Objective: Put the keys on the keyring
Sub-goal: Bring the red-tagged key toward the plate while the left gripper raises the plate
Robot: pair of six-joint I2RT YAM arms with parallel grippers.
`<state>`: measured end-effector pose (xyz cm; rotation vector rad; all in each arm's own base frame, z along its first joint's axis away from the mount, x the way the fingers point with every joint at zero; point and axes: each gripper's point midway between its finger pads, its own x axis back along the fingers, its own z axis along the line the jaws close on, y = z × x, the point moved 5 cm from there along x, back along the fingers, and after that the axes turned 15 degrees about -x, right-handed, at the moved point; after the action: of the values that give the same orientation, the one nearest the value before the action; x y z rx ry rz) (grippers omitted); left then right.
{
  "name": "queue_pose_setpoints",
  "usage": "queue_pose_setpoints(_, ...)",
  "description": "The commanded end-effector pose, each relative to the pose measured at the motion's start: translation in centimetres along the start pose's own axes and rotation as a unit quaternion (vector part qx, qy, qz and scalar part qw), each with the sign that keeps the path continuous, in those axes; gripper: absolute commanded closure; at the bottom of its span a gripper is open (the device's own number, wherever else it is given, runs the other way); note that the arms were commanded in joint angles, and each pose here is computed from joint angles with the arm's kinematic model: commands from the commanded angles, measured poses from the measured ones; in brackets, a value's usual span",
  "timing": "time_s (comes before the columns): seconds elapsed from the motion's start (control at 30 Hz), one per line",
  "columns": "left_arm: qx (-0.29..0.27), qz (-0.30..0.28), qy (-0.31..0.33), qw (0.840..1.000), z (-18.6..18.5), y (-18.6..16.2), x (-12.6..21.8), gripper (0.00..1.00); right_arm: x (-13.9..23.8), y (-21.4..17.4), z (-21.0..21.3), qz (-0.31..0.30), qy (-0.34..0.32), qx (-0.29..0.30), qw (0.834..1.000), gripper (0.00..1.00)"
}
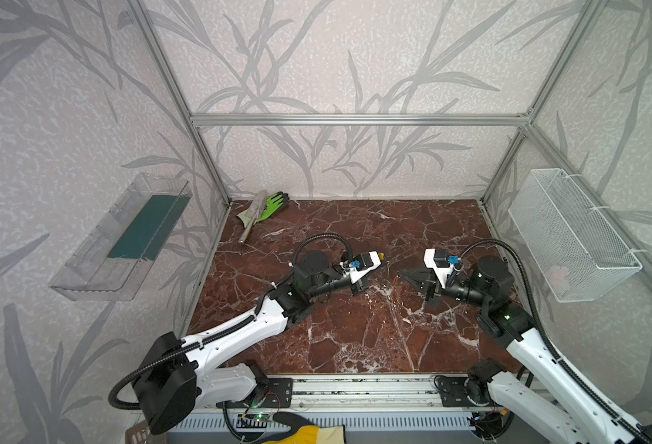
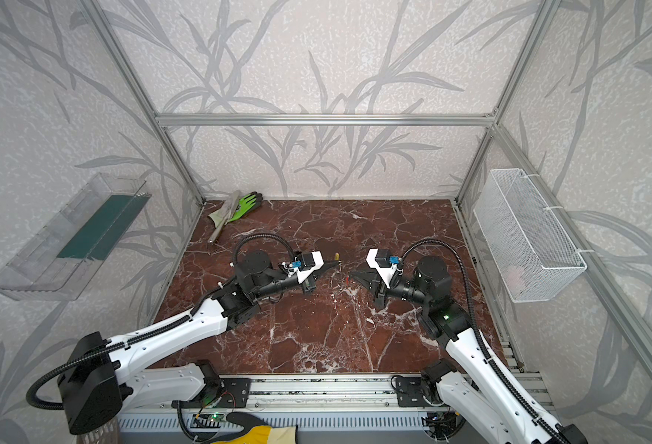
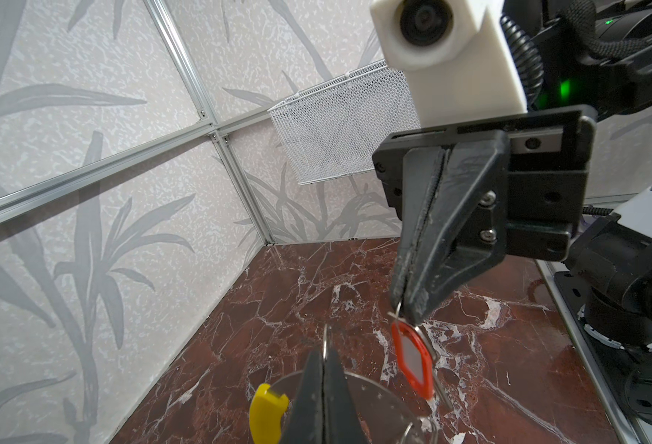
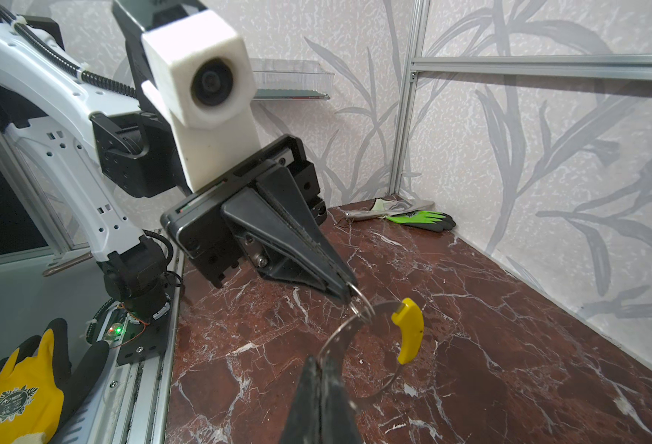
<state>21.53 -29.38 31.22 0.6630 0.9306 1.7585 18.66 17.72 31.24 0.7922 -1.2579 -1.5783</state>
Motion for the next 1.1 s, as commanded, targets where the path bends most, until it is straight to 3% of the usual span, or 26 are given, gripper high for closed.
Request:
queue_pose_setpoints(0.0, -0.022, -0.024, 0.013, 0.999, 1.1, 2.0, -0.4, 1.00, 0.2, 1.0, 0.0, -0.034, -0.004, 0.003, 0.999, 1.00)
queue_pose_setpoints(0.57, -0.056, 0.009, -0.006, 0.998, 0.4, 1.8, -1.7, 1.00, 0.2, 0.6, -1.1, -0.046, -0.039, 0.004, 0.998, 1.00)
queue_pose_setpoints(1.07, -0.057, 0.002, -0.023, 0.998, 0.3, 2.2, -2.1, 1.00, 0.5, 0.7, -1.6, -0.062, -0.064, 0.008, 0.996, 1.00)
